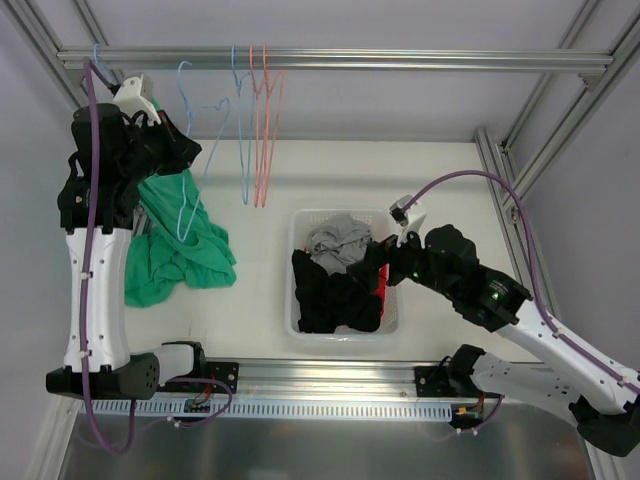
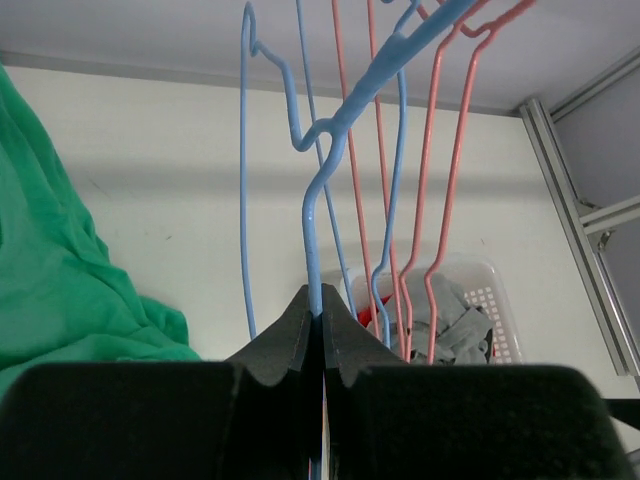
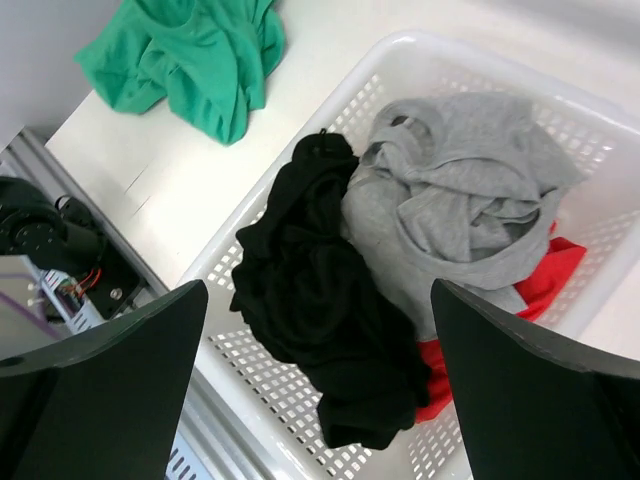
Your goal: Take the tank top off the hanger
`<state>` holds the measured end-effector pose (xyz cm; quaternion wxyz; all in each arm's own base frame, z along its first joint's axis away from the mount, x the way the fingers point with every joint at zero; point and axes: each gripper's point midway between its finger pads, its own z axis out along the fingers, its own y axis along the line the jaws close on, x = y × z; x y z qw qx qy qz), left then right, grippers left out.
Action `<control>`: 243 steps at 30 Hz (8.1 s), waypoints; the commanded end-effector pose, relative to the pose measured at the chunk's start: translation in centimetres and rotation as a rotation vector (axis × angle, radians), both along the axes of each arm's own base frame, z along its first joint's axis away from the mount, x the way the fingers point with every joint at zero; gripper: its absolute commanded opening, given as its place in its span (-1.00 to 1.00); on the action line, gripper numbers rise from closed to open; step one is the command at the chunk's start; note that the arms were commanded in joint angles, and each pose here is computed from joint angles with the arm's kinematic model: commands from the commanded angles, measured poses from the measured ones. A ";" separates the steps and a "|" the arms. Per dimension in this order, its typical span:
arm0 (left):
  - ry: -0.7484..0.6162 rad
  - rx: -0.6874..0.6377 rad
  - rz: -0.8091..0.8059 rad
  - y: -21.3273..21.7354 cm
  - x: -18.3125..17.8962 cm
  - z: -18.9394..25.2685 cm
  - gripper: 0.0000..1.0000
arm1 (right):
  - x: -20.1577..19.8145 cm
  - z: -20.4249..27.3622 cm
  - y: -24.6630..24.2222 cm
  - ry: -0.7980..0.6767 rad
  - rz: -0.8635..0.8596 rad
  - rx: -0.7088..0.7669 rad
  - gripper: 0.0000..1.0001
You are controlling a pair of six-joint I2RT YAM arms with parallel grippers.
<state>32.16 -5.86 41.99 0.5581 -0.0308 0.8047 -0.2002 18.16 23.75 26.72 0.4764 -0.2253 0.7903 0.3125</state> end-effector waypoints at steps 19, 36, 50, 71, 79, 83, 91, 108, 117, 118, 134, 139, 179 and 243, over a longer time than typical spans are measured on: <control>-0.118 -0.064 -0.082 -3.9 10.7 0.2 -1.00 | -1.8 -1.2 3.6 0.053 0.198 0.051 0.99; -0.272 0.036 0.303 3.8 -0.2 3.4 0.97 | -2.1 -0.7 3.9 0.030 0.233 0.056 0.99; 0.036 0.223 0.762 15.5 -5.2 -1.7 0.97 | -2.9 -0.7 3.8 -0.006 0.298 0.045 0.99; 0.110 0.211 0.515 16.2 5.2 -1.8 0.21 | -3.6 -2.6 6.2 0.041 0.428 0.027 0.99; 0.081 0.187 0.454 15.2 5.9 -0.7 -1.00 | -3.2 -3.2 6.4 0.033 0.438 0.002 0.99; 0.024 0.169 0.371 13.8 6.4 1.2 -1.00 | -3.1 -3.4 6.7 0.038 0.443 -0.006 0.99; -0.094 0.118 0.283 11.5 5.8 5.4 -1.00 | -3.0 -3.5 6.7 0.038 0.440 -0.010 0.99; -0.247 0.068 0.179 7.3 -0.3 7.1 -1.00 | -3.1 -3.0 6.5 0.028 0.432 0.008 0.99; -0.191 0.026 0.213 6.2 -5.3 1.7 -1.00 | -3.4 -2.0 6.5 0.009 0.434 0.053 0.99; -0.228 0.034 0.212 5.6 -7.1 1.9 -1.00 | -3.5 -1.9 6.5 0.006 0.439 0.062 0.99; -0.232 -0.223 -0.095 -3.7 -18.8 -11.1 -1.00 | -2.6 0.2 8.5 -0.138 0.458 0.221 0.99; -0.088 -0.342 -0.142 -4.7 -18.2 -16.0 -1.00 | -0.3 0.9 9.8 -0.195 0.412 0.229 0.99; -0.209 -0.276 -0.469 -8.5 -24.9 -10.7 -1.00 | 12.2 -2.4 17.5 -0.306 0.242 0.016 -0.99; -0.579 0.079 -0.149 -2.6 -23.3 -5.9 -1.00 | 13.5 19.1 11.0 -0.367 0.035 0.198 -0.99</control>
